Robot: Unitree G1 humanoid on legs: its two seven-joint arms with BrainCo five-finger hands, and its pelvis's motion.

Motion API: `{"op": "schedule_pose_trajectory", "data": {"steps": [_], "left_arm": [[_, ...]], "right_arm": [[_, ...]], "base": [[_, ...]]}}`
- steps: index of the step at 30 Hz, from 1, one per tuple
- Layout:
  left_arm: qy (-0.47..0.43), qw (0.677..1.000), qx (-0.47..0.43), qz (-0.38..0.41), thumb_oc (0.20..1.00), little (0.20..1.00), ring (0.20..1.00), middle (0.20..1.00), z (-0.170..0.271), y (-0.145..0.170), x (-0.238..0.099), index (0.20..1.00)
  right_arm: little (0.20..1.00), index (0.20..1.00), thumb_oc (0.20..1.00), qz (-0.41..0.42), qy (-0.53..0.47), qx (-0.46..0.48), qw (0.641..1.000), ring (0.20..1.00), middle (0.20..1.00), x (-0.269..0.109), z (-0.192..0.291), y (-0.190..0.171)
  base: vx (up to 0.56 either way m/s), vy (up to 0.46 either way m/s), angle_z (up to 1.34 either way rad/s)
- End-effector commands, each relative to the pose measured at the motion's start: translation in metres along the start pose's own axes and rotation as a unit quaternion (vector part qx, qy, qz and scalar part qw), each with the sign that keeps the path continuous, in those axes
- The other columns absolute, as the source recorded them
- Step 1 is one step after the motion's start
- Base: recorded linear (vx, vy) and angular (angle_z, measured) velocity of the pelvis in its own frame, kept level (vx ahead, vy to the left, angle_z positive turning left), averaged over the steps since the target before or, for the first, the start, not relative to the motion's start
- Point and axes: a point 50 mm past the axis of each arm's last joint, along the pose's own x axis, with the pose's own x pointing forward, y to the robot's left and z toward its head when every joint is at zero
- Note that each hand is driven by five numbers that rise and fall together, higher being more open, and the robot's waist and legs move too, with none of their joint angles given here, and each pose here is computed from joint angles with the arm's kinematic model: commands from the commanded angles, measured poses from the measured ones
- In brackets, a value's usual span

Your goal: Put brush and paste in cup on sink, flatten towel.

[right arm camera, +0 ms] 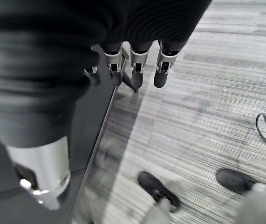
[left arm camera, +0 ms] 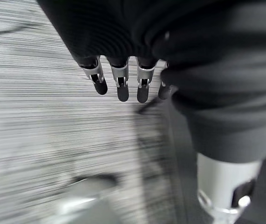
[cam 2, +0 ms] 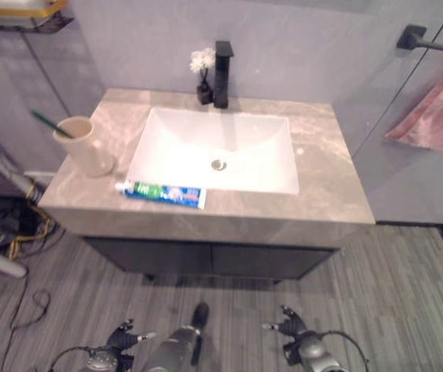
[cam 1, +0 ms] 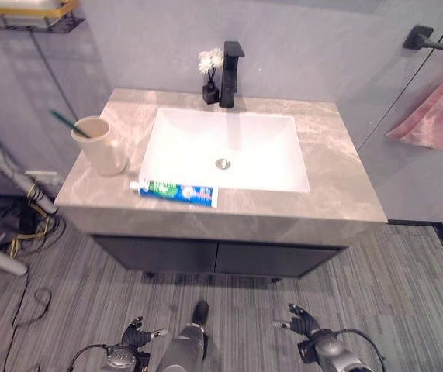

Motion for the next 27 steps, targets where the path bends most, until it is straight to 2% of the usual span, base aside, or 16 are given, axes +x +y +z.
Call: {"op": "schedule_pose_trajectory", "data": {"steps": [1, 5, 13, 20, 27], "left_arm": [[-0.066, 0.998, 0.015, -0.003, 1.0, 1.0, 1.0, 1.0, 0.028, 0.007, 0.002, 1.0], [-0.075, 0.996, 0.04, -0.014, 1.0, 1.0, 1.0, 1.0, 0.029, 0.006, -0.001, 1.0], [-0.051, 0.998, 0.041, -0.021, 1.0, 1.0, 1.0, 1.0, 0.014, 0.001, -0.002, 1.0], [-0.046, 0.998, 0.045, -0.021, 1.0, 1.0, 1.0, 1.0, 0.014, -0.005, -0.001, 1.0], [-0.058, 0.997, 0.037, -0.04, 1.0, 1.0, 1.0, 1.0, 0.021, -0.018, -0.001, 1.0]], "right_arm": [[1.0, 1.0, 1.0, 0.001, -0.051, 0.002, 0.999, 1.0, 1.0, 0.001, 0.022, -0.006], [1.0, 1.0, 1.0, 0.007, -0.055, -0.003, 0.998, 1.0, 1.0, 0.0, 0.023, -0.004], [1.0, 1.0, 1.0, 0.009, -0.077, -0.011, 0.997, 1.0, 1.0, 0.0, 0.032, -0.004], [1.0, 1.0, 1.0, 0.006, -0.094, -0.042, 0.995, 1.0, 1.0, 0.002, 0.045, -0.007], [1.0, 1.0, 1.0, -0.022, -0.091, -0.05, 0.994, 1.0, 1.0, 0.002, 0.046, -0.025]], "base": [[0.2, 0.303, -0.14], [0.17, 0.289, 0.14], [0.1, 0.098, -0.08], [0.09, -0.139, -0.07], [0.05, -0.144, 0.16]]}}
